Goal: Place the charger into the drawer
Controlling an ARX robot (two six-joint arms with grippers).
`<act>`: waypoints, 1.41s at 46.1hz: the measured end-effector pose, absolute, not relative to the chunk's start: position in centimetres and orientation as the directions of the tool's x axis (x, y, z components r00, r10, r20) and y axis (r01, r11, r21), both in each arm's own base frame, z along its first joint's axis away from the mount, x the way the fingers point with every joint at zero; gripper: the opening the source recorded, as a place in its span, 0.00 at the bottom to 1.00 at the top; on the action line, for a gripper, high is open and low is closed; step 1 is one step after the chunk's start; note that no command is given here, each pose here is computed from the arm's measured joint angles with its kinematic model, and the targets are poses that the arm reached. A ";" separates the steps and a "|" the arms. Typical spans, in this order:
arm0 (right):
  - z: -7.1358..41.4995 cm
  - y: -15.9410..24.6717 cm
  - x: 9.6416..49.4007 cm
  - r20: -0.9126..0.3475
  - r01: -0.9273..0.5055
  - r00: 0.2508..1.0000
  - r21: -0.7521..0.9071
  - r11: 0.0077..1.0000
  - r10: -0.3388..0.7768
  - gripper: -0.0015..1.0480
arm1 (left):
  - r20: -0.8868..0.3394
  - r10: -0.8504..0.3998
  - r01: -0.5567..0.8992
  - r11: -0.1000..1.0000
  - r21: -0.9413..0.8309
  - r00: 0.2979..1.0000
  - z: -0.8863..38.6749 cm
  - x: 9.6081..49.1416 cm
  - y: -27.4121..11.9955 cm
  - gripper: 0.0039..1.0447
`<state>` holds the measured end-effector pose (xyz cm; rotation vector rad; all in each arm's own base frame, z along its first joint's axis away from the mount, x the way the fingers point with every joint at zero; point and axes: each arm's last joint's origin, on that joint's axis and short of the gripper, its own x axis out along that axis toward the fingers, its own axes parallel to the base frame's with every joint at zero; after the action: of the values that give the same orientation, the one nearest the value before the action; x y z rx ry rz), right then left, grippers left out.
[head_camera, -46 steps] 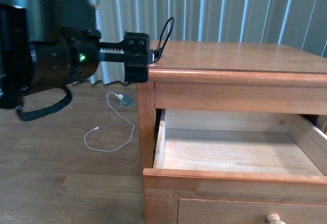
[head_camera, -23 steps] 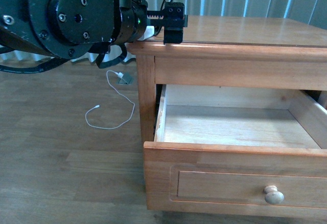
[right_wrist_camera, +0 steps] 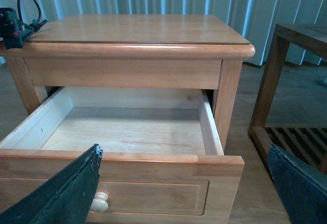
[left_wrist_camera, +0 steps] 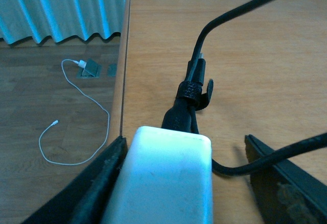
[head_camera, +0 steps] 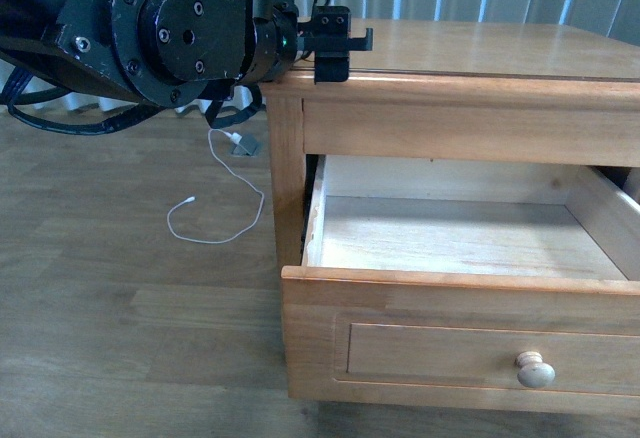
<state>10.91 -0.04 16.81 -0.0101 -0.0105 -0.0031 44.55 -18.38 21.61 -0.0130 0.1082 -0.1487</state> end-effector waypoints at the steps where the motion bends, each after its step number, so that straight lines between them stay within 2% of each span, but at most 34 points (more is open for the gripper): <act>1: 16.8 0.0 10.9 0.010 0.003 1.000 -0.010 1.000 -0.003 0.92 | -0.107 -0.147 0.146 0.989 -0.021 0.983 21.6 44.6 -18.4 0.63; 5: 16.8 0.0 10.9 0.010 0.003 1.000 -0.010 1.000 -0.003 0.92 | -0.107 -0.141 0.140 0.990 -0.021 0.984 21.6 44.6 -18.2 0.50; 9: 16.8 0.0 10.9 0.010 0.003 1.000 -0.010 1.000 -0.003 0.92 | -0.107 -0.139 0.138 0.990 -0.021 0.985 21.6 44.7 -18.1 0.42; 23: 16.8 0.0 10.9 0.011 0.003 1.000 -0.010 1.000 -0.003 0.92 | -0.086 -0.191 0.187 0.981 -0.053 0.978 22.8 42.9 -18.3 0.41; 32: 16.8 0.0 10.9 0.010 0.003 1.000 -0.010 1.000 -0.003 0.92 | -0.007 -0.336 0.335 0.940 -0.061 0.942 26.1 39.8 -20.1 0.41; 39: 16.8 0.0 10.9 0.010 0.003 1.000 -0.010 1.000 -0.003 0.92 | -0.029 -0.504 0.503 0.864 -0.016 0.863 26.6 37.7 -22.4 0.41; 44: 16.8 0.0 10.9 0.010 0.003 1.000 -0.010 1.000 -0.003 0.92 | -0.123 -0.620 0.628 0.778 0.034 0.775 24.8 36.2 -24.7 0.41; 52: 16.8 0.0 10.9 0.011 0.003 1.000 -0.010 1.000 -0.003 0.92 | -0.249 -0.686 0.719 0.691 0.073 0.684 21.1 35.1 -27.4 0.41; 56: 16.8 0.0 10.9 0.010 0.003 1.000 -0.010 1.000 -0.003 0.92 | -0.315 -0.670 0.723 0.686 0.083 0.672 18.8 35.3 -28.2 0.41; 60: 16.8 0.0 10.9 0.010 0.003 1.000 -0.010 1.000 -0.003 0.92 | -0.393 -0.616 0.696 0.711 0.094 0.682 15.7 36.5 -28.9 0.41; 65: 16.8 0.0 10.9 0.010 0.003 1.000 -0.010 1.000 -0.003 0.92 | -0.439 -0.559 0.659 0.745 0.107 0.703 13.7 38.2 -29.4 0.40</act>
<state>10.91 -0.04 16.81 -0.0101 -0.0105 -0.0031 38.24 -29.37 13.71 0.2654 0.3983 -0.6866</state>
